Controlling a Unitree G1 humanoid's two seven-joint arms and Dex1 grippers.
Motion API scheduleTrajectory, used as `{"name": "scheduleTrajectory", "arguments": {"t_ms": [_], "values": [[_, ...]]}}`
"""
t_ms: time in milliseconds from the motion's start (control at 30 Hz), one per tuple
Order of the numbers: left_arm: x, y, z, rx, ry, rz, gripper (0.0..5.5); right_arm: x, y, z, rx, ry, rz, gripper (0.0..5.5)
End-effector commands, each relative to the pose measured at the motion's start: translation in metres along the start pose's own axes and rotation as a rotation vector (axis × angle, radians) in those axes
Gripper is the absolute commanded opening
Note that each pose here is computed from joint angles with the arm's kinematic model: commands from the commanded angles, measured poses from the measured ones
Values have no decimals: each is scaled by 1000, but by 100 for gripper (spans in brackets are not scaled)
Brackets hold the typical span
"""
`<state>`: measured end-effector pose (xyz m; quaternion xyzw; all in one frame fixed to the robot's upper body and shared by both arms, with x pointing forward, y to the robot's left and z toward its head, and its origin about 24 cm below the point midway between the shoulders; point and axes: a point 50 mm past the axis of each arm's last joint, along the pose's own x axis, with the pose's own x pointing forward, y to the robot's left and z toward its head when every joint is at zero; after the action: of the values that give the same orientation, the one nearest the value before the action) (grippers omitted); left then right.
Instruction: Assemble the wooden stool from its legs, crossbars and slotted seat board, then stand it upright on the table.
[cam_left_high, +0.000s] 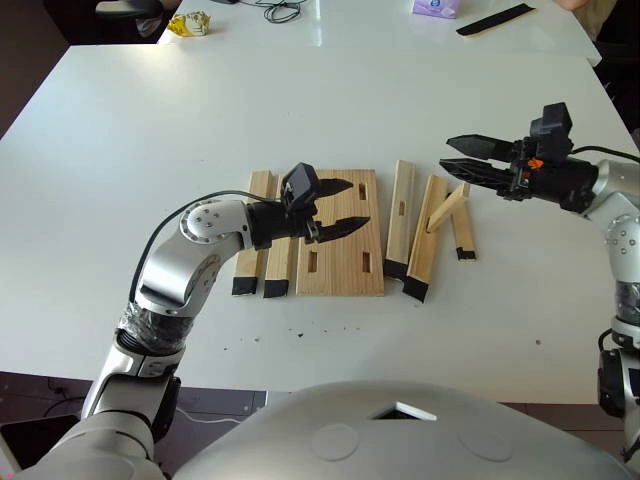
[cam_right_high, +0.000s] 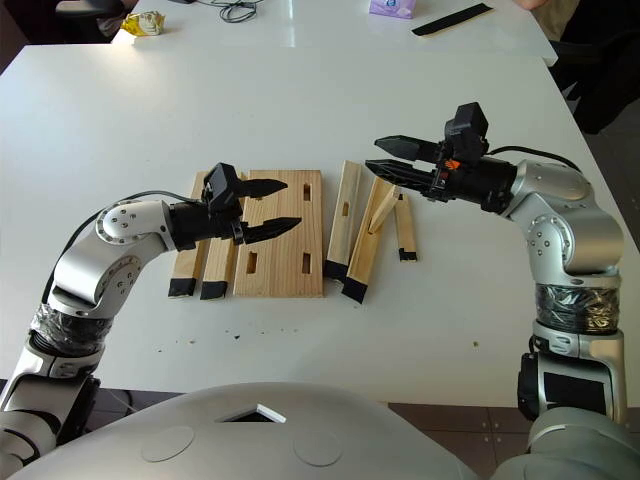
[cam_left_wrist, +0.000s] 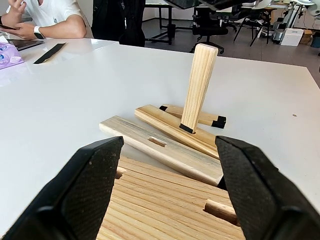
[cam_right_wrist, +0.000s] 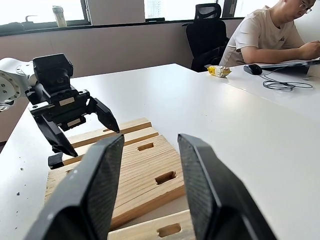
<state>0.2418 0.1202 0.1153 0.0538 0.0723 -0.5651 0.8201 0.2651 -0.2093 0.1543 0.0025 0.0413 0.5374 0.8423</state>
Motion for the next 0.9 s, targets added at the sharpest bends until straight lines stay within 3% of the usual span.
{"name": "scheduleTrajectory", "arguments": {"t_ms": [33, 400, 667, 800, 900], "values": [[-1, 4, 3, 24, 7, 5, 341, 14, 3, 13, -20, -61, 27, 199], [-1, 7, 4, 27, 19, -3, 341, 21, 1, 40, 8, -239, 23, 199], [1, 10, 6, 31, 17, -18, 341, 28, 5, -46, 162, -54, -49, 199], [2, 10, 6, 30, 16, -20, 341, 36, 15, -59, 168, -33, -30, 199], [1, 9, 6, 29, 16, -18, 341, 34, 14, -48, 135, -59, -30, 199]]}}
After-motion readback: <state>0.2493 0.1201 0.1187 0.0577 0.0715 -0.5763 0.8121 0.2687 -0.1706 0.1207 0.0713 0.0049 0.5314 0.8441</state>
